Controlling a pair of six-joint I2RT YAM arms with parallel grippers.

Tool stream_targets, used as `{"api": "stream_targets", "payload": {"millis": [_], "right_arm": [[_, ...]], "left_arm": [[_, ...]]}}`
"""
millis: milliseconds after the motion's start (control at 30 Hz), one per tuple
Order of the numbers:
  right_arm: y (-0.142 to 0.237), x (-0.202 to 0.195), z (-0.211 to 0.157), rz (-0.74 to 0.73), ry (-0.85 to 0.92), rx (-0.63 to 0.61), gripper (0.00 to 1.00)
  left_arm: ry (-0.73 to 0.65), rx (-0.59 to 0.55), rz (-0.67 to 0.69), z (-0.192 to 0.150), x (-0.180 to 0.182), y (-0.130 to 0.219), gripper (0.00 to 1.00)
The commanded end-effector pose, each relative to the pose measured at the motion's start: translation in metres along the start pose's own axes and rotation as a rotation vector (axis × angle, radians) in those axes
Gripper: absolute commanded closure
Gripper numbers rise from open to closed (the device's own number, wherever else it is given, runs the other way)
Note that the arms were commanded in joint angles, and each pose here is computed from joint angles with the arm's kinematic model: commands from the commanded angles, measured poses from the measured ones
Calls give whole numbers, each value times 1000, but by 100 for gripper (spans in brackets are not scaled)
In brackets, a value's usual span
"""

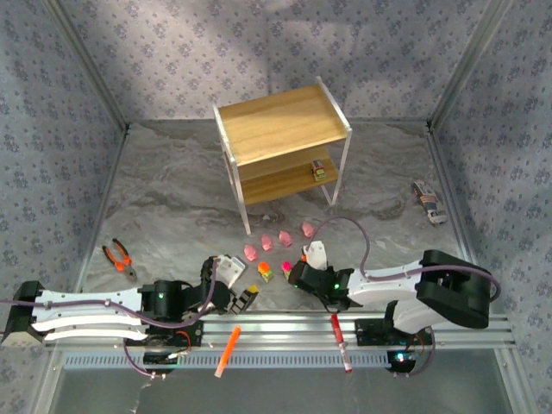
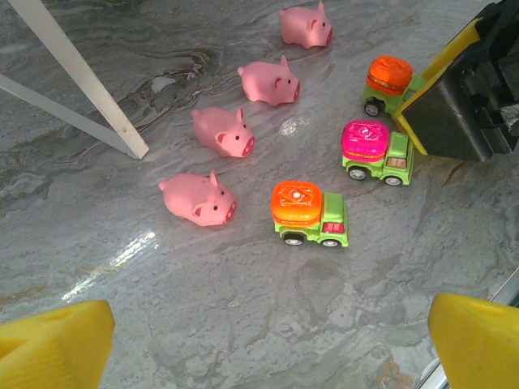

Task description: Place and organize the plastic toys onto the shelf

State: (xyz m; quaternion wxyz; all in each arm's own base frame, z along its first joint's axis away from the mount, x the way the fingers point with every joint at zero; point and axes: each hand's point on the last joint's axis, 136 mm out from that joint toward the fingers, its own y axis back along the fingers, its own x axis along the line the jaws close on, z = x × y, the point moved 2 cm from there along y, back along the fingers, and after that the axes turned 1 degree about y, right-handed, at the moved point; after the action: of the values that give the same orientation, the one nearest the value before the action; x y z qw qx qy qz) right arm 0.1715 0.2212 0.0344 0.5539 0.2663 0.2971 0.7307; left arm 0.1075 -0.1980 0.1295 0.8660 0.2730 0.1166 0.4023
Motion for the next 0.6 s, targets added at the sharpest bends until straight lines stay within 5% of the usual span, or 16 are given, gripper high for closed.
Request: {"api": "stream_targets", "payload": {"millis": [0,567], "right_arm": [[-6,5,3,-4,4,-4,58],[-12,2,2,-26,4,-12,52]], "left_arm": [[13,-17,8,9,0,4,1],[12,-14,10,9,-1,3,1]]}}
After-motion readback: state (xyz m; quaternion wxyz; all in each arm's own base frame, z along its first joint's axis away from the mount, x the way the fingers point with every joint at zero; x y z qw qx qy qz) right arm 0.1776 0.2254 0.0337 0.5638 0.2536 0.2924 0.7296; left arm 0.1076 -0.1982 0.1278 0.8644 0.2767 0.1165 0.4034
